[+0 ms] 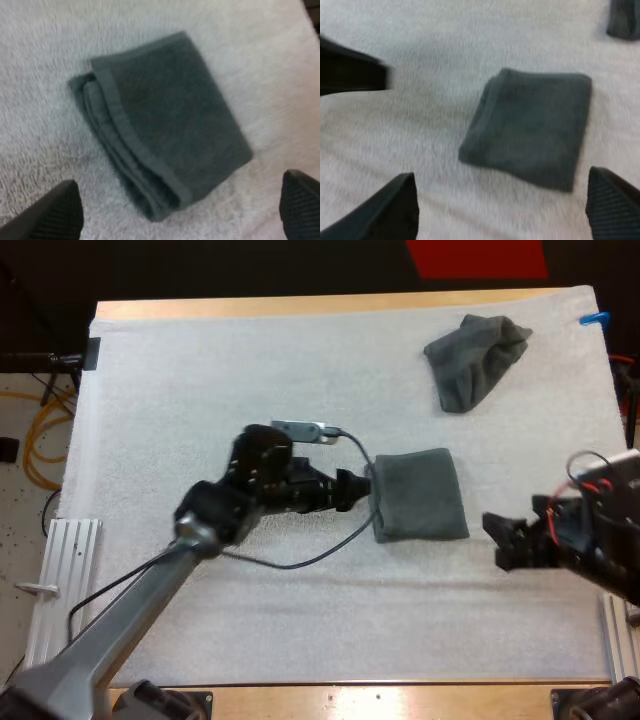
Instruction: Pick towel from pile fold and stack
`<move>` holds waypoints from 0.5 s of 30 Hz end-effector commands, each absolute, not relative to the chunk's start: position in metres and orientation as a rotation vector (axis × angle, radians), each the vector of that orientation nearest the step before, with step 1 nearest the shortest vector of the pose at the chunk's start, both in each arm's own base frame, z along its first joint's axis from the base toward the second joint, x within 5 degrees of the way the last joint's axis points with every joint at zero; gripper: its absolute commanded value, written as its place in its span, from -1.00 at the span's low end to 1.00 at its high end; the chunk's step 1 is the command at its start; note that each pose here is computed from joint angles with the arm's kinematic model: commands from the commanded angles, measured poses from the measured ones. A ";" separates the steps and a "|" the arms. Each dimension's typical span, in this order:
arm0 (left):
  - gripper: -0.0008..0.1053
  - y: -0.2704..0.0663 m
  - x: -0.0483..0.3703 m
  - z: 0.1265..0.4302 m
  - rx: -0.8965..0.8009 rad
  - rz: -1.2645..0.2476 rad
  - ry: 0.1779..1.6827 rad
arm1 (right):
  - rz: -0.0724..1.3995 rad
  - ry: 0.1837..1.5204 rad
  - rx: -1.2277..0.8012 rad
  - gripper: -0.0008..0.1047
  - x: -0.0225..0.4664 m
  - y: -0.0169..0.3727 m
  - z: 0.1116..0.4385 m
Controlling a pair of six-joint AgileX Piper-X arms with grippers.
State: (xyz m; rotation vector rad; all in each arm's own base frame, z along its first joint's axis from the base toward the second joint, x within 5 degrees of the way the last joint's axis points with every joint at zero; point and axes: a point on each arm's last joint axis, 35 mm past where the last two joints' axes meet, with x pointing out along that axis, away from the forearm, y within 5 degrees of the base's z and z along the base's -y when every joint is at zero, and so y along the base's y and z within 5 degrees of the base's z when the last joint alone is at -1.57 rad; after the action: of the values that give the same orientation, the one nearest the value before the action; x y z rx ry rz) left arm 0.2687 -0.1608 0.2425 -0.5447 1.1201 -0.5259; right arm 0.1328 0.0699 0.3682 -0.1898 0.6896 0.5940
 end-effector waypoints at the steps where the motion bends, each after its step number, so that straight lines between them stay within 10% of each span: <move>1: 0.48 -0.165 0.273 0.238 -0.554 -0.511 1.117 | 0.597 0.681 -0.200 0.29 0.124 0.066 0.372; 15: 0.48 -0.189 0.306 0.139 -0.773 -0.434 1.352 | 0.579 0.620 -0.190 0.29 0.079 0.043 0.382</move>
State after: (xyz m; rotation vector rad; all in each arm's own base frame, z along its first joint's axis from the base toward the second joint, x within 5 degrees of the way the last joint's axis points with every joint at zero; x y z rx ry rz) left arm 0.3046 -0.1865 0.1341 -0.7545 1.3652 -0.4201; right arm 0.0797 0.0435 0.3804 -0.1854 0.6266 0.5812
